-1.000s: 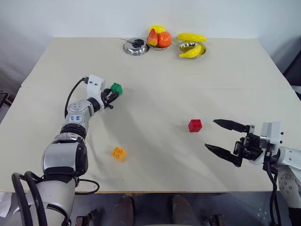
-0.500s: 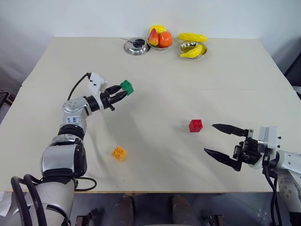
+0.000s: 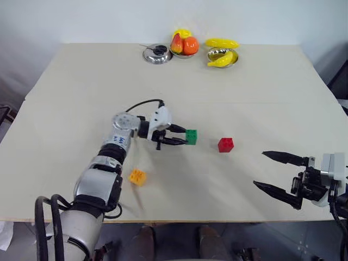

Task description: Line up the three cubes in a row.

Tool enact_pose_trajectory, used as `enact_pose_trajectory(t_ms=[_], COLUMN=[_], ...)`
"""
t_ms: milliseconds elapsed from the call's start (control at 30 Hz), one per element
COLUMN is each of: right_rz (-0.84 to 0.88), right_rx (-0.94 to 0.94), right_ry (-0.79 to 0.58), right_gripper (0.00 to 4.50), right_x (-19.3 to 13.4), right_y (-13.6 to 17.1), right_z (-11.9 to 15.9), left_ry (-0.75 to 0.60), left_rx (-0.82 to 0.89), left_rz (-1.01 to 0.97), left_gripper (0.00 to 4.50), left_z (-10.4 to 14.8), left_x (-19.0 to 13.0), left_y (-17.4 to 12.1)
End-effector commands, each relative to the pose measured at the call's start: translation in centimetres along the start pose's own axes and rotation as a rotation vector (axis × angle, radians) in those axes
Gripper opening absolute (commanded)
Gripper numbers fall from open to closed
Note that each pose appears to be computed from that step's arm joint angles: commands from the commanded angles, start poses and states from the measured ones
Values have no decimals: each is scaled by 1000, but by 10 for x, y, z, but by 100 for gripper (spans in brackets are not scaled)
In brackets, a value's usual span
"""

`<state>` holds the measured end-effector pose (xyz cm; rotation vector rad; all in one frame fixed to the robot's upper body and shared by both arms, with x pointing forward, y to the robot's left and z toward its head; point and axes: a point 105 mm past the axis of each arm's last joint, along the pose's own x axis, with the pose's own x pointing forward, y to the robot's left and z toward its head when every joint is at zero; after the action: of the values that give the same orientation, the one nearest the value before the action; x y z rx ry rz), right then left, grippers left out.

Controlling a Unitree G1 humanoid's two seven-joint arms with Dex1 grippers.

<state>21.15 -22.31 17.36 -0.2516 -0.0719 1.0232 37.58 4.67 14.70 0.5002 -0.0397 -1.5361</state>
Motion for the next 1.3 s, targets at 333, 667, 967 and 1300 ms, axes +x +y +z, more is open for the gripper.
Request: enact_pose_trajectory(t_ms=[333,667,967,1300], right_rz=[-35,-37,-31,42], right_rx=[-29,-31,-34,-41], right_ry=[-17,-32,-44,-87], right_gripper=[450,450,450,450], right_x=[-4,1,6,21], right_y=[7,6,1,-21], right_z=[10,10,9,10], left_ry=[63,72,-59,-136], left_rx=[-19,-87,-77,19], left_rz=[-32,25,-11,274], left_gripper=[144,144,385,448], left_z=[-7,-11,11,26], left_x=[18,15,-7,-126], left_y=[-6,1,3,20])
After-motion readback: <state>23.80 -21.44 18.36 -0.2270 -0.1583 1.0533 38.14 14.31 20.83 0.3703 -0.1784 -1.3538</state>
